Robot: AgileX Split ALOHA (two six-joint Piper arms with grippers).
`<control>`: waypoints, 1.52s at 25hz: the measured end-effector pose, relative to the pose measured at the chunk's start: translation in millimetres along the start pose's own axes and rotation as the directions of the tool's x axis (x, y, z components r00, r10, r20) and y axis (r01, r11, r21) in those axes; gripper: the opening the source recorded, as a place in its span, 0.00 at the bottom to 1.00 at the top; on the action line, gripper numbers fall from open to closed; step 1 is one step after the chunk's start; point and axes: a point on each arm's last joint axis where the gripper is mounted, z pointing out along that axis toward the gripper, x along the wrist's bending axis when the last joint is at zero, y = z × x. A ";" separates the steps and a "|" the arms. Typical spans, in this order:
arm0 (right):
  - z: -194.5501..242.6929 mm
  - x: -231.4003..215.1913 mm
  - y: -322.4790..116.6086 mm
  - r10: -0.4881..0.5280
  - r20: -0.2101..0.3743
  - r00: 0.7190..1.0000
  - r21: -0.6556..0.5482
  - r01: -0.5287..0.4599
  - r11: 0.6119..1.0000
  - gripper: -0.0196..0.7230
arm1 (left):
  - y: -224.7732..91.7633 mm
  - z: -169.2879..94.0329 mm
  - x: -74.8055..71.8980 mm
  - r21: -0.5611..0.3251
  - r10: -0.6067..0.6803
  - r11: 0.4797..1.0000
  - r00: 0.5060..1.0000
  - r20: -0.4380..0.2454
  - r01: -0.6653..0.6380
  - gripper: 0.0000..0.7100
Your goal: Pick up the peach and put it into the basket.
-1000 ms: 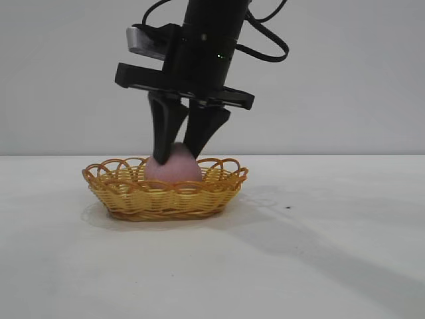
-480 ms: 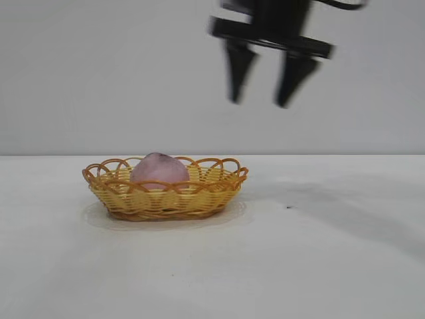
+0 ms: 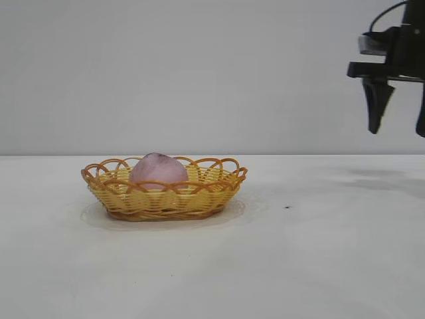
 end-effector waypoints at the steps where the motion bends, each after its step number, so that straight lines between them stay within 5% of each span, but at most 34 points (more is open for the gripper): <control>1: 0.0 -0.2 -1.3 -0.003 0.002 1.000 0.014 0.003 1.000 0.68 | 0.0 0.0 0.0 0.000 0.000 1.000 1.000 0.000 0.000 0.67; 9: -40.6 -0.8 -43.9 -0.030 0.026 0.999 0.077 0.027 0.997 0.68 | 0.0 0.0 0.0 0.000 0.000 1.000 1.000 0.000 0.000 0.67; 21: -95.5 -6.6 -229.6 -0.023 0.034 0.999 0.107 0.019 0.994 0.61 | 0.0 0.0 0.0 0.000 0.000 1.000 1.000 0.000 0.000 0.67; 31: -116.7 -9.2 -312.5 -0.017 0.026 1.000 -0.085 0.019 0.996 0.61 | 0.0 0.0 0.0 0.000 0.000 1.000 1.000 0.000 0.000 0.67; 38: -142.3 -8.6 -345.8 -0.054 0.025 0.998 -0.315 0.059 0.947 0.61 | 0.0 0.0 0.0 0.000 0.000 1.000 1.000 0.000 0.000 0.67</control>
